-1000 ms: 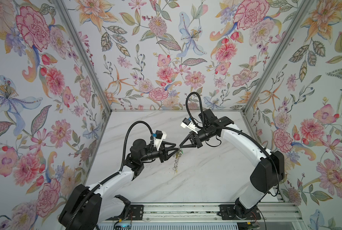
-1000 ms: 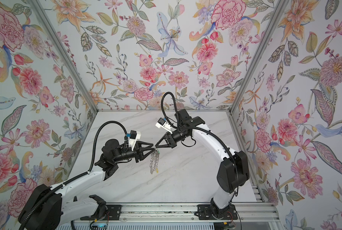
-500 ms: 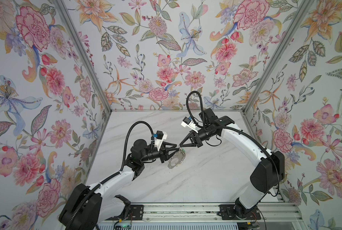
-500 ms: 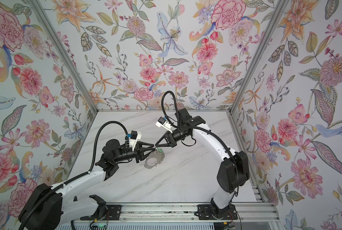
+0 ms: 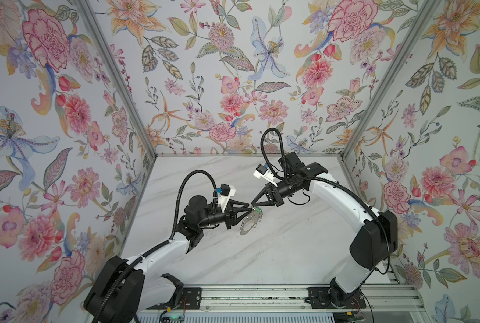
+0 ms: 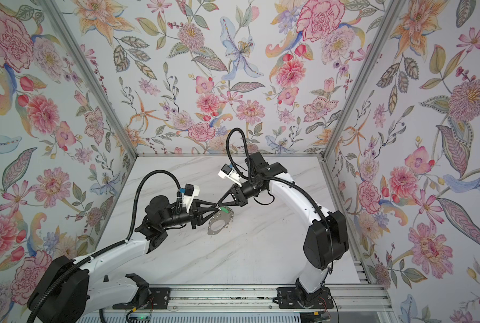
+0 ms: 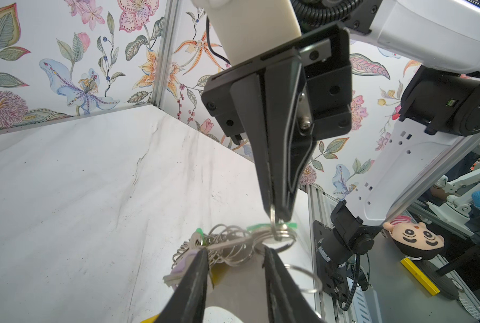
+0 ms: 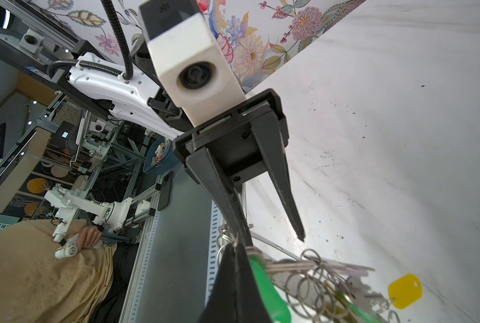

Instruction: Remove the keys from the keyring

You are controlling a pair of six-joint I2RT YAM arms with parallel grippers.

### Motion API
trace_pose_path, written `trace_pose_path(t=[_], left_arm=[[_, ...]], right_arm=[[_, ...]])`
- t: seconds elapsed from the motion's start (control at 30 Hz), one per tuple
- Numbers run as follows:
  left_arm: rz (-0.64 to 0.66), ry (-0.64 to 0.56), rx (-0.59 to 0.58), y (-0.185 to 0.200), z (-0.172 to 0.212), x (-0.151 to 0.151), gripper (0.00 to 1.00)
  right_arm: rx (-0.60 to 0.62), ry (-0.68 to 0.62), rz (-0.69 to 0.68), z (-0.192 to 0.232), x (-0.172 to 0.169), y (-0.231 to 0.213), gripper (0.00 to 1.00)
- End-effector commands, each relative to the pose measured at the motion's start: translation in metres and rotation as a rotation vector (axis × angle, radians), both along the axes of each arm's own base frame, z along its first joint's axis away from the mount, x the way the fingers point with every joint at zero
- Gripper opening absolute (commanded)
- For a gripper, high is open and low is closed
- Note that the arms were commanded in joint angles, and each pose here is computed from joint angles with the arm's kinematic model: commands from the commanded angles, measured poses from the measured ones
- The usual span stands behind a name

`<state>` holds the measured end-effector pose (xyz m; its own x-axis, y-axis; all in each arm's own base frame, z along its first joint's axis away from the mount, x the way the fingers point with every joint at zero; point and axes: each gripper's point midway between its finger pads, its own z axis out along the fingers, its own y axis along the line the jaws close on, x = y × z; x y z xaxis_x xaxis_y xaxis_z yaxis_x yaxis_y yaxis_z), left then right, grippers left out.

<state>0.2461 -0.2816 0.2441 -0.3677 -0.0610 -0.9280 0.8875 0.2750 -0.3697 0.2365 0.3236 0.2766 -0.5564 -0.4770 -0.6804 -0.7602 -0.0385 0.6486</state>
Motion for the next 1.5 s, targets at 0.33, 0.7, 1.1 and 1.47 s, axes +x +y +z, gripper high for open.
trace_pose_path(t=[0.33,0.7,1.1,1.47], left_arm=[[-0.067,-0.085,-0.066,-0.004,0.024,-0.020,0.37],[-0.057,-0.075,-0.048,-0.004,0.017,-0.018,0.34],[-0.056,-0.069,-0.045,-0.004,0.013,-0.017,0.33],[-0.055,-0.080,-0.049,-0.004,0.018,-0.017,0.27]], right_arm=[[0.034,-0.022,0.033,0.007,-0.002,0.006,0.00],[0.045,-0.039,0.030,0.012,-0.001,0.005,0.00],[0.062,-0.039,0.035,0.019,-0.003,0.005,0.00],[0.081,-0.032,0.051,0.021,-0.007,0.005,0.00]])
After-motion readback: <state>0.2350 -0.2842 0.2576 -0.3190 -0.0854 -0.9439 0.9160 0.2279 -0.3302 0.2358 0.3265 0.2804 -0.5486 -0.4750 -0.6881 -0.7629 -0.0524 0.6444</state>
